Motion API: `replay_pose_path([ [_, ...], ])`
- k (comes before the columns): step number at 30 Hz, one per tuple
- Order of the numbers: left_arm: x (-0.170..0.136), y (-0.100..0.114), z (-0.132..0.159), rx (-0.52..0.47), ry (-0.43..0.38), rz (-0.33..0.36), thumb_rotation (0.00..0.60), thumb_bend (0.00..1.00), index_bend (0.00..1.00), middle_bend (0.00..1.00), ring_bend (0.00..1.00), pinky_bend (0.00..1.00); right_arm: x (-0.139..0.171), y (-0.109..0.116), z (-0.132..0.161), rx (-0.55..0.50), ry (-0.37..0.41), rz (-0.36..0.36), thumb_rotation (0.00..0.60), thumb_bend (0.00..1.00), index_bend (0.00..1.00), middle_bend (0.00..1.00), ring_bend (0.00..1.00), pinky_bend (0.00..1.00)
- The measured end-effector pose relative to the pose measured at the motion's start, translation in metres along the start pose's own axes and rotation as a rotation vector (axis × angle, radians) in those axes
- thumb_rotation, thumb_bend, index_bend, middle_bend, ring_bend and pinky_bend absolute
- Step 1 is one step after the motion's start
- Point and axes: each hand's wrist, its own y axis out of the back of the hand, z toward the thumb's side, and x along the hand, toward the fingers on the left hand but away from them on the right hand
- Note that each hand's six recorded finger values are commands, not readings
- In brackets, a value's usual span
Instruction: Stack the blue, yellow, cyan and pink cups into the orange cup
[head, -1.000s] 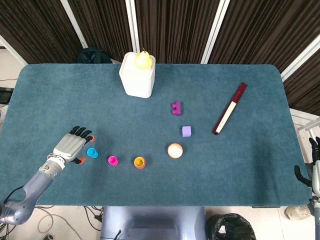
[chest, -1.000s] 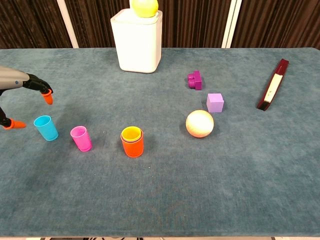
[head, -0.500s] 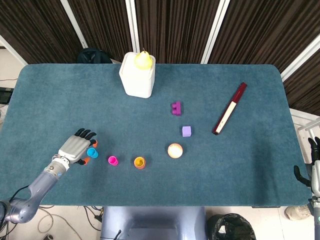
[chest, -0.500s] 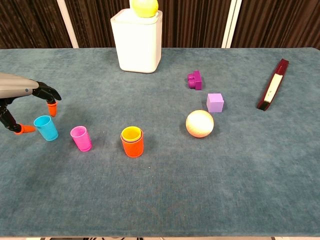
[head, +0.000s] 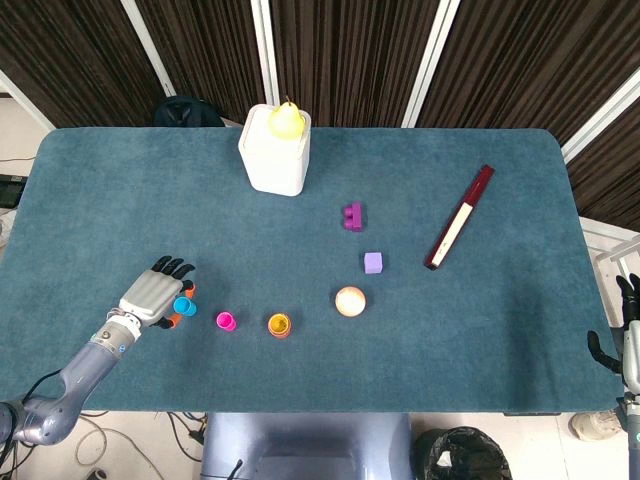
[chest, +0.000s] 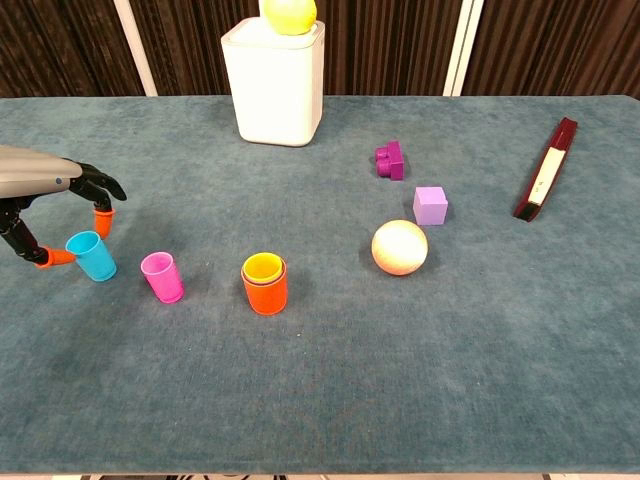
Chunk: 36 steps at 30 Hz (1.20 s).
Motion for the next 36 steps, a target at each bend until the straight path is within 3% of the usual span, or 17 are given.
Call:
replay_pose_path([
  [11,0.0,0.001,-0.001,-0.009,0.005,0.006,0.6,0.34,0.45,0.12,0.0,0.0,0.0,-0.002,0.0,-0.002,0.001,0.006,0.6,0.42,0.04,0.0,0.05,0.0],
  [16,-0.001,0.015,0.007,-0.03,-0.017,0.039,0.6,0.34,0.45,0.12,0.0,0.0,0.0,-0.003,0.001,-0.002,0.002,0.009,0.6,0.42,0.04,0.0,0.05,0.0],
  [27,-0.011,0.067,0.06,-0.083,-0.171,0.135,0.6,0.34,0.45,0.12,0.0,0.0,0.0,-0.004,0.002,0.002,0.007,0.013,0.6,0.42,0.04,0.0,0.05,0.0],
  [36,-0.015,0.076,0.094,-0.079,-0.258,0.115,0.6,0.34,0.45,0.12,0.0,0.0,0.0,-0.001,0.002,-0.007,0.007,0.005,0.6,0.42,0.04,0.0,0.05,0.0],
])
